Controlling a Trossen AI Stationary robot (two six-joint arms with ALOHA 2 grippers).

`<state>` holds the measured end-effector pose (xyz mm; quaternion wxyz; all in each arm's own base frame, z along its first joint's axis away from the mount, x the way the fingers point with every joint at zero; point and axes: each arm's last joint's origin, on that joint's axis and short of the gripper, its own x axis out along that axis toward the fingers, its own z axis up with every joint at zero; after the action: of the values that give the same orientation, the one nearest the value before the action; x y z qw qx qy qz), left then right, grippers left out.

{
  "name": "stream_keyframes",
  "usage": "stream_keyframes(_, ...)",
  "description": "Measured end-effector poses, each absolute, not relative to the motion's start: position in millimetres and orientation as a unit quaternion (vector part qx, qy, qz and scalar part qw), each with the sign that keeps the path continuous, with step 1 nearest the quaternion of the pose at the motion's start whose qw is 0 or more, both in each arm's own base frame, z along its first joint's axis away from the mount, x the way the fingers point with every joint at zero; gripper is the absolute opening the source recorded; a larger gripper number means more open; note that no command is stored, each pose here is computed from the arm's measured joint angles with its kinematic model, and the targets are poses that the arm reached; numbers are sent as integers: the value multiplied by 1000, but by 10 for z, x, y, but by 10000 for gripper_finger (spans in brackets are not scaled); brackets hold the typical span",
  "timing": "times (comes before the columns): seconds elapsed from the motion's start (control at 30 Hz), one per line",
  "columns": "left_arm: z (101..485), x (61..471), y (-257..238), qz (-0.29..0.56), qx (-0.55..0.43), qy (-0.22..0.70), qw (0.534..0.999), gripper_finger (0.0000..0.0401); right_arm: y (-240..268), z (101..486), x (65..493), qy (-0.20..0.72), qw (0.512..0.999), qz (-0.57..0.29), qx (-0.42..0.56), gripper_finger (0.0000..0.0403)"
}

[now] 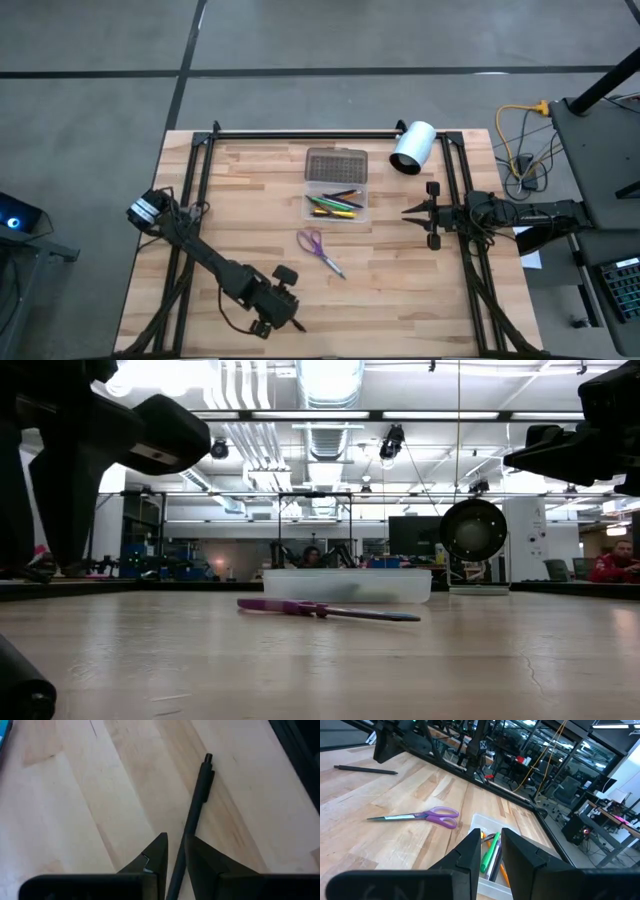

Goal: Pick & place school supplies into a supply box
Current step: Put the black pen into the transparent bin

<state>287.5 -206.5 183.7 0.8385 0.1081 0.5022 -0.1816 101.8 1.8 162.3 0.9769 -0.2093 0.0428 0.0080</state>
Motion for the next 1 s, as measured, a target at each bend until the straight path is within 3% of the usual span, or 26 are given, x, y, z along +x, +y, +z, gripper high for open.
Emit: stream_keyframes(1.0, 1624, 2785, -2115, -201, 91, 511, 831, 50, 18, 1624, 1017, 42, 977, 8, -209, 68)
